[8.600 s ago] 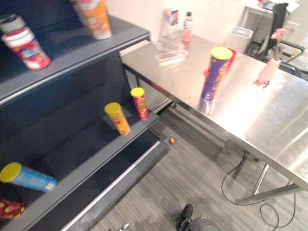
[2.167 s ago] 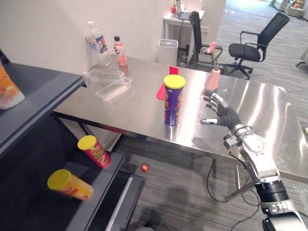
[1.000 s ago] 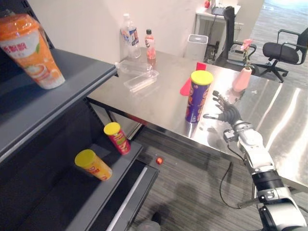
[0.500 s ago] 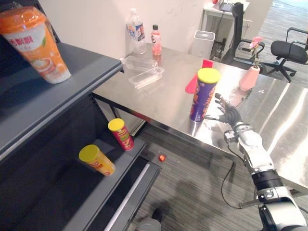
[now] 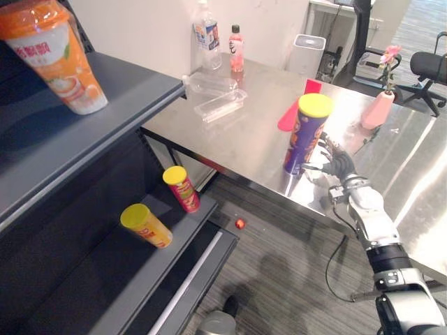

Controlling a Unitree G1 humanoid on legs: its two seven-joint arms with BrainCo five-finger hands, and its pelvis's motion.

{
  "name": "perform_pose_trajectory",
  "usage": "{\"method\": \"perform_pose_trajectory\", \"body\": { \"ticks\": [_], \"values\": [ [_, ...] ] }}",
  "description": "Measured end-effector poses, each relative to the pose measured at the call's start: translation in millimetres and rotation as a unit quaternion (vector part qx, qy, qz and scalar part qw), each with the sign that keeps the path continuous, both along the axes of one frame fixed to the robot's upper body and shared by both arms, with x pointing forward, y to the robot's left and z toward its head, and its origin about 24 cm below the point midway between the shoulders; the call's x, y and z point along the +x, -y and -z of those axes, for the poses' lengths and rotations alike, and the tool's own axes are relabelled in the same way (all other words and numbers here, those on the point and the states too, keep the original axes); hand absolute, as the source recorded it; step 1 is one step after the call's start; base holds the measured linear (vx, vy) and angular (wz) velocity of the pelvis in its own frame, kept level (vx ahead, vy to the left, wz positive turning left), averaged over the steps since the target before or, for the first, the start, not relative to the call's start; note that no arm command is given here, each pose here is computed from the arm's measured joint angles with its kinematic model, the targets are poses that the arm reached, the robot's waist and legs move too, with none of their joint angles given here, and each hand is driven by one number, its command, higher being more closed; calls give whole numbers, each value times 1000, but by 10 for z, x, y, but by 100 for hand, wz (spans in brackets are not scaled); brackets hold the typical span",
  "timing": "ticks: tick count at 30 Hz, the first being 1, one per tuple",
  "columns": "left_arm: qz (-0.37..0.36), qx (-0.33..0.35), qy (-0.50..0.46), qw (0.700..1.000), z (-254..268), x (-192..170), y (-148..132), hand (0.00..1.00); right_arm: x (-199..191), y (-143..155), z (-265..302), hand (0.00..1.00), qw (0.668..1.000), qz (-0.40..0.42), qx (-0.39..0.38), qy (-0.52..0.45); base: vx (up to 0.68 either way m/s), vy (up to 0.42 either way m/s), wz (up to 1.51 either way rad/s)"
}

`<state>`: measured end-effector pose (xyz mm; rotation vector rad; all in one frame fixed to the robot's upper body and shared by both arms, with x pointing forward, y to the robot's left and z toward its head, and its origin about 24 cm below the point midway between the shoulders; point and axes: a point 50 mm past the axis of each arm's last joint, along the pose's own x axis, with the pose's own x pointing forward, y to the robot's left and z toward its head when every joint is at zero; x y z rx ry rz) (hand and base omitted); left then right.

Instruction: Put the gum and the chips on the shelf.

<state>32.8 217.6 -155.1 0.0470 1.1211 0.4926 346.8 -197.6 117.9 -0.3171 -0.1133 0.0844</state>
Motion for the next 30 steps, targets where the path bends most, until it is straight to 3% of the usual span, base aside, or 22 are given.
{"method": "perform_pose_trajectory", "body": {
  "ticks": [13,14,30],
  "values": [
    [13,-9,-15,1000,16,-115,53,0,33,-9,-75,0,1000,5,1,13,-12,11,10],
    [13,-9,-15,1000,16,-114,53,0,35,-11,-82,100,1000,5,1,14,-13,0,6],
    [17,-12,-19,1000,20,-139,70,0,78,-58,-180,100,1000,-2,0,29,-3,0,1]
  ]
}}
